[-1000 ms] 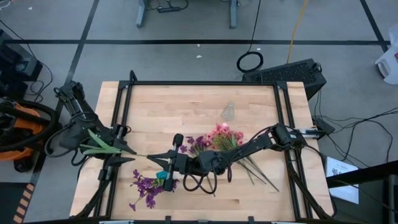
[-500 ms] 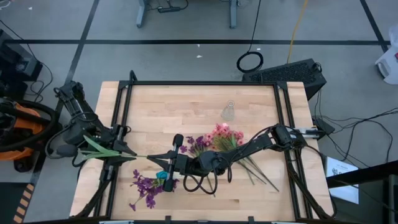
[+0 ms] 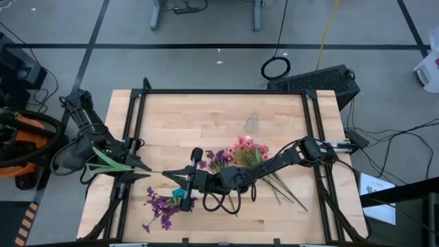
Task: Sort flowers into vase by color
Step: Put the black tulip into the the blue vase
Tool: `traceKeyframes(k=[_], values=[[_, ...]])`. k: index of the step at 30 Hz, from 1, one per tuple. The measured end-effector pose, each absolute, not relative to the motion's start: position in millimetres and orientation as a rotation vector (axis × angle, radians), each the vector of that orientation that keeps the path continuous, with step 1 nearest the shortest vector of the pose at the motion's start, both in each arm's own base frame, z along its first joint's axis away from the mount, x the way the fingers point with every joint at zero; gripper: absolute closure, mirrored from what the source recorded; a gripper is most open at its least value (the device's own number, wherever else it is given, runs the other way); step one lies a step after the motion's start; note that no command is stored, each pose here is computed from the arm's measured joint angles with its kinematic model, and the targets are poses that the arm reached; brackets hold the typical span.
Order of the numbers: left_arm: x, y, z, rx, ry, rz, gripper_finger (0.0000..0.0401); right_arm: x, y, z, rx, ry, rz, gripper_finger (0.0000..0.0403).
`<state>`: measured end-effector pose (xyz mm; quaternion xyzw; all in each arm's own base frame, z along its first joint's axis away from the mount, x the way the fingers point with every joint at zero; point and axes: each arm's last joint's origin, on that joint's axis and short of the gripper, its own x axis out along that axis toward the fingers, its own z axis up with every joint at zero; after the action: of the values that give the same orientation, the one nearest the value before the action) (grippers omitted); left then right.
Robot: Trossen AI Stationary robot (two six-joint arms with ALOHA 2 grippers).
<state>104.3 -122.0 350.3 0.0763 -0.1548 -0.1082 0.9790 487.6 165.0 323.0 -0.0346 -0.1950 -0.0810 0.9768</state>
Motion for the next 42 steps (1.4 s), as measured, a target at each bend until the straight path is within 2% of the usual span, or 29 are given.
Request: traceKeyframes(k=[4,9,16,20,24,29,33,37,42], values=[[104.6,-121.7,350.2,0.162,-0.310,-0.209,0.0385,487.5,165.3,322.9,-0.069,-0.393,-0.160,0.0403],[105.2,-120.0,346.4,0.186,-0.259,-0.157,0.0393,488.6,166.9,318.3,-0.025,-0.333,-0.167,0.0389],[98.1,-105.0,339.5,0.191,-0.148,-0.071,0.0397,476.3,176.1,322.6,-0.007,-0.162,-0.349,0.0312],[92.5,-96.8,335.5,0.195,-0.107,-0.080,0.0397,471.1,176.4,331.8,-0.001,-0.164,-0.355,0.0269],[90.3,-92.9,334.0,0.213,-0.090,-0.066,0.0398,474.5,163.2,343.4,0.003,-0.185,-0.275,0.0241],[88.6,-89.8,334.0,0.247,-0.085,-0.047,0.0399,483.6,138.4,369.9,0.022,-0.085,-0.216,0.0236],[88.1,-86.9,329.8,0.280,-0.042,0.015,0.0399,485.2,125.6,384.8,0.003,-0.081,-0.179,0.0240],[89.0,-85.4,328.9,0.273,-0.034,0.032,0.0399,488.3,113.1,389.5,0.001,-0.056,-0.083,0.0243],[94.2,-79.2,325.4,0.280,0.008,0.155,0.0399,498.3,86.4,381.3,0.016,-0.030,-0.095,0.0243]])
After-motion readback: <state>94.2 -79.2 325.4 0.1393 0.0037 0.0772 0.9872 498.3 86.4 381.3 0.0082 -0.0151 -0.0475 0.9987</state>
